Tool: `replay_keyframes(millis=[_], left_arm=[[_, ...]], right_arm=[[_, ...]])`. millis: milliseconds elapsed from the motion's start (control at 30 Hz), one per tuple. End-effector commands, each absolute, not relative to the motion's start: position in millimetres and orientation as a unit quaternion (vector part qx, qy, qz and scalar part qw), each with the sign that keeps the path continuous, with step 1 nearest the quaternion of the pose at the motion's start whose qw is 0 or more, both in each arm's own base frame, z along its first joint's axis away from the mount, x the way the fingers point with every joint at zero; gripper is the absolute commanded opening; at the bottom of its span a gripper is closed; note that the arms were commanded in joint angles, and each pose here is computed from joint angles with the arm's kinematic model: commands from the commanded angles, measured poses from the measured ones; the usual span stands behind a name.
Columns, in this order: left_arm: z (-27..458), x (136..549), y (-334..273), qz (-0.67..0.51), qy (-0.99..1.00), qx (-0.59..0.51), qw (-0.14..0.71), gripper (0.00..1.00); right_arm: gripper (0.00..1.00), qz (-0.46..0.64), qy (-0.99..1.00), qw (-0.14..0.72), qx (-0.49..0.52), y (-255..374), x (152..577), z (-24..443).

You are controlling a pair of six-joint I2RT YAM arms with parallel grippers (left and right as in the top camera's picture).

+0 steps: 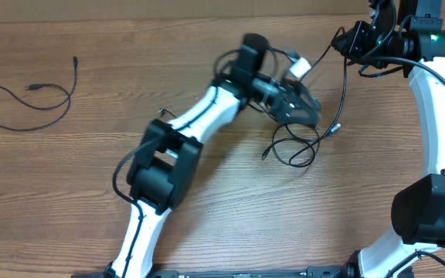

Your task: Untangle cables

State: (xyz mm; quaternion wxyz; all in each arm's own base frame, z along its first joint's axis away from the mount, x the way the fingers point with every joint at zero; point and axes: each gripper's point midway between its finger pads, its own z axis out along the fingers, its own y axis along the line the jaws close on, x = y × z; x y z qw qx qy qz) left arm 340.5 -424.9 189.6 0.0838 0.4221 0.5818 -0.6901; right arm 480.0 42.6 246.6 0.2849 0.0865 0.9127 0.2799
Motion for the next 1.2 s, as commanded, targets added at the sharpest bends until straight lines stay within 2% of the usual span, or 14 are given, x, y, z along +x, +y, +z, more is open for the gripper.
replay_keyframes(millis=[0,267,533,700,800,867,933,1033,1167], left_arm=[[205,342,-421,-0.687,0.572,0.435,0.107,1.00],[208,372,-387,-0.691,0.582,0.411,0.120,1.00],[211,337,-417,-0.697,0.558,0.441,0.093,1.00],[219,310,-442,-0.699,0.532,0.470,0.084,1.00],[223,294,-453,-0.700,0.520,0.483,0.077,0.97],[223,289,-457,-0.700,0.515,0.488,0.076,0.76],[223,289,-457,-0.700,0.511,0.492,0.080,0.42],[223,301,-449,-0.699,0.518,0.485,0.089,0.06],[220,341,-433,-0.688,0.561,0.444,0.125,0.04]], right_arm=[[0.04,0.293,0.908,0.292,0.073,48,479,258],[0.04,0.280,0.915,0.283,0.067,34,472,252],[0.04,0.273,0.915,0.290,0.067,39,476,252],[0.04,0.223,0.922,0.284,0.142,17,479,242],[0.04,0.220,0.921,0.286,0.144,15,480,243],[0.04,0.220,0.922,0.286,0.144,15,480,243],[0.04,0.208,0.923,0.286,0.148,11,480,241],[0.04,0.179,0.928,0.286,0.160,1,479,236],[0.04,0.163,0.931,0.281,0.168,-5,476,233]])
